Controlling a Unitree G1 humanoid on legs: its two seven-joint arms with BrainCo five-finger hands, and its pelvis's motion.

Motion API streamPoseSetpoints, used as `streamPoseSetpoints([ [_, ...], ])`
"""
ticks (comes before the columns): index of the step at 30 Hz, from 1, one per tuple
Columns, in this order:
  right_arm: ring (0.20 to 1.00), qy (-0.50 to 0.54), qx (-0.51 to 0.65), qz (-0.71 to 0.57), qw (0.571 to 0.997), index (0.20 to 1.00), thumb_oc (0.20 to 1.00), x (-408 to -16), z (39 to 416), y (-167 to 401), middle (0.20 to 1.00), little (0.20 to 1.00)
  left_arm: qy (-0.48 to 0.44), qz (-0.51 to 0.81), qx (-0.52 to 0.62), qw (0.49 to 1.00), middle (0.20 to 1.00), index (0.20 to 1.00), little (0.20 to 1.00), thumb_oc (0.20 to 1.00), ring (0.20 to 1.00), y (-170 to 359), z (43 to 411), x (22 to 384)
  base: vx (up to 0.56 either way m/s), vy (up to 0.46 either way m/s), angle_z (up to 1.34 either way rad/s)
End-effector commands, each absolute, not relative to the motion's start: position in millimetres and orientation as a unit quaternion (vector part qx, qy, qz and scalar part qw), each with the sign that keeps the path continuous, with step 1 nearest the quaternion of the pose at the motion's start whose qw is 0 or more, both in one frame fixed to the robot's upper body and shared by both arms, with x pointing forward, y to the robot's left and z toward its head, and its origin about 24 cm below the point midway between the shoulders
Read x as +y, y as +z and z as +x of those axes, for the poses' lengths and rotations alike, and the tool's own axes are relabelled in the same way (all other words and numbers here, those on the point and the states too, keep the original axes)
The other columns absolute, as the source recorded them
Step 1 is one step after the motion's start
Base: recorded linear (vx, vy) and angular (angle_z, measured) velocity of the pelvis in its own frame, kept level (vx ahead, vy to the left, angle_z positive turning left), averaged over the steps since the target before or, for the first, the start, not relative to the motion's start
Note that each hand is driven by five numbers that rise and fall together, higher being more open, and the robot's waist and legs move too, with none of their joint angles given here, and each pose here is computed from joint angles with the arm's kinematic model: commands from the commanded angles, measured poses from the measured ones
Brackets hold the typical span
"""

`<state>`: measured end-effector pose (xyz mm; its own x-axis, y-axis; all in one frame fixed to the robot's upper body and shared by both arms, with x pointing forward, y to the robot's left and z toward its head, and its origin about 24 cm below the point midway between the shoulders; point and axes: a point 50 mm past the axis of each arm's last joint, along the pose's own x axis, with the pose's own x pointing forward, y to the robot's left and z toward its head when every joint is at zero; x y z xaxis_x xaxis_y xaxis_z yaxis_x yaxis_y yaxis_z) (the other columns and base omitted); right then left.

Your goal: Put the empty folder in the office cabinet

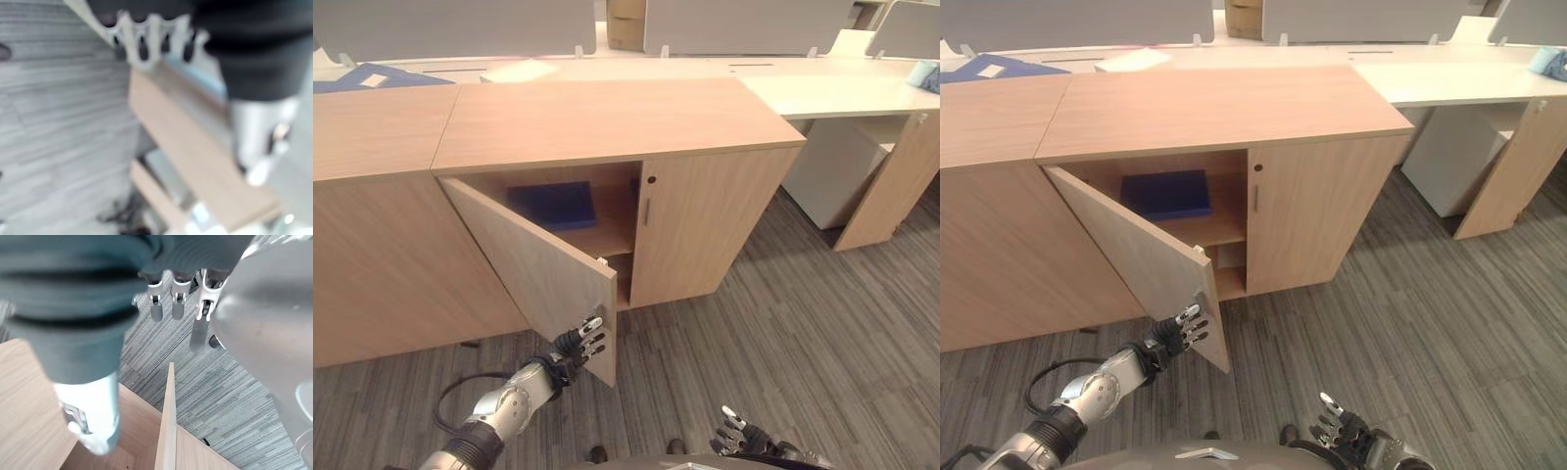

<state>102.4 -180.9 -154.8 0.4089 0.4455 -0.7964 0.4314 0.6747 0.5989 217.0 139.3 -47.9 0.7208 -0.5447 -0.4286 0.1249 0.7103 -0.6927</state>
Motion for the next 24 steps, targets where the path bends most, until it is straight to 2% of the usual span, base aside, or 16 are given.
streamPoseSetpoints([
  [1, 1.0, 0.015, 0.576, 0.383, 0.722, 1.0, 1.0, -184, 95, -157, 1.0, 1.0, -0.484, -0.44, -0.002, 0.756, 1.0, 1.0, 1.0, 1.0, 1.0, 103, 255, 50, 0.0, 0.0, 0.0],
  [18, 1.0, 0.01, 0.575, 0.387, 0.721, 1.0, 1.0, -182, 96, -157, 1.0, 1.0, -0.448, -0.436, -0.036, 0.779, 1.0, 1.0, 1.0, 1.0, 1.0, 110, 265, 69, 0.0, 0.0, 0.0],
  [21, 1.0, 0.009, 0.577, 0.385, 0.721, 1.0, 1.0, -183, 95, -157, 1.0, 1.0, -0.449, -0.406, -0.064, 0.793, 1.0, 1.0, 1.0, 1.0, 1.0, 119, 267, 73, 0.0, 0.0, 0.0],
  [24, 1.0, 0.008, 0.577, 0.383, 0.721, 1.0, 1.0, -184, 92, -158, 1.0, 1.0, -0.43, -0.315, -0.109, 0.839, 1.0, 1.0, 1.0, 1.0, 1.0, 133, 271, 84, 0.0, 0.0, 0.0],
])
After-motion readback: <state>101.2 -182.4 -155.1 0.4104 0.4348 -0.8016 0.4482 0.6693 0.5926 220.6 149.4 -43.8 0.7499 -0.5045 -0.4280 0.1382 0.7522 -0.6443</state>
